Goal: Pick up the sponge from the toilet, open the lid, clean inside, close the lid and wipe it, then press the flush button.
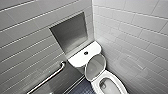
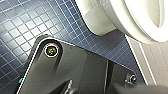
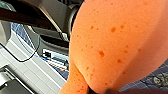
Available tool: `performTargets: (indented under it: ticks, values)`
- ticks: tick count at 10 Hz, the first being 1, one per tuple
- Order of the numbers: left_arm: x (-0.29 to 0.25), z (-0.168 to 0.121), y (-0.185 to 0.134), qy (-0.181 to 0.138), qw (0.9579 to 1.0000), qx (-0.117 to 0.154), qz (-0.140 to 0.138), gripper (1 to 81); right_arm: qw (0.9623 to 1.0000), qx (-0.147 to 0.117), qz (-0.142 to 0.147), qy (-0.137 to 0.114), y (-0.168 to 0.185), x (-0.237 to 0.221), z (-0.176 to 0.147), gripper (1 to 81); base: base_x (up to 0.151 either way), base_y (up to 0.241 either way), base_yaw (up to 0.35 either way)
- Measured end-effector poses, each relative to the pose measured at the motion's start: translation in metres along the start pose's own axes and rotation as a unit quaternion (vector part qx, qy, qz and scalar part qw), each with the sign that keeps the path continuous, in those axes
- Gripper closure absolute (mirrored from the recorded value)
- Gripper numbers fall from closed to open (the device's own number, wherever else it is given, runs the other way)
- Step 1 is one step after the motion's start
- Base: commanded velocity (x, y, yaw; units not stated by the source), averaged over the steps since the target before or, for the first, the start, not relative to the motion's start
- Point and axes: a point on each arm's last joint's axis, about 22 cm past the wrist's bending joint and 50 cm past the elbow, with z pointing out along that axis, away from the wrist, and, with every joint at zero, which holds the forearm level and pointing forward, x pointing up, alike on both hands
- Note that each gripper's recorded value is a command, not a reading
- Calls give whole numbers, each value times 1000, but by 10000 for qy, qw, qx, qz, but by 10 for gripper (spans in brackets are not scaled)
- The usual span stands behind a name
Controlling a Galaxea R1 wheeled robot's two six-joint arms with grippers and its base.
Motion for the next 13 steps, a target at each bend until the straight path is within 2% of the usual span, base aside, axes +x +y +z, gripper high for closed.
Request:
performTargets:
  ticks: [1,3,4,6,8,10,11,13]
  values:
    - [29,1,15,126,9998,-124,-12,10,10000,-24,-21,18,1,-1,1,811,0,0,0]
    - [120,-6,42,587,9978,-308,-29,10,9994,-224,20,253,21,10,-2,811,0,0,0]
    - [156,-14,50,771,9963,-357,-125,10,9992,-238,-23,308,22,12,-2,811,0,0,0]
    - [203,-27,58,1007,9928,-433,-474,10,9989,-173,-332,282,9,2,4,811,0,0,0]
    - [253,-50,52,1313,9848,-473,-1029,10,9991,-49,-336,249,-16,-19,14,811,0,0,0]
    - [292,-77,30,1800,9738,-420,-1327,10,9984,-69,-369,420,-20,-18,17,811,0,0,0]
    - [307,-83,31,1940,9700,-461,-1391,10,9980,-88,-416,461,-17,-21,16,811,0,0,0]
    - [337,-93,48,2213,9644,-602,-1320,10,9969,11,-581,521,-27,-35,16,811,0,0,0]
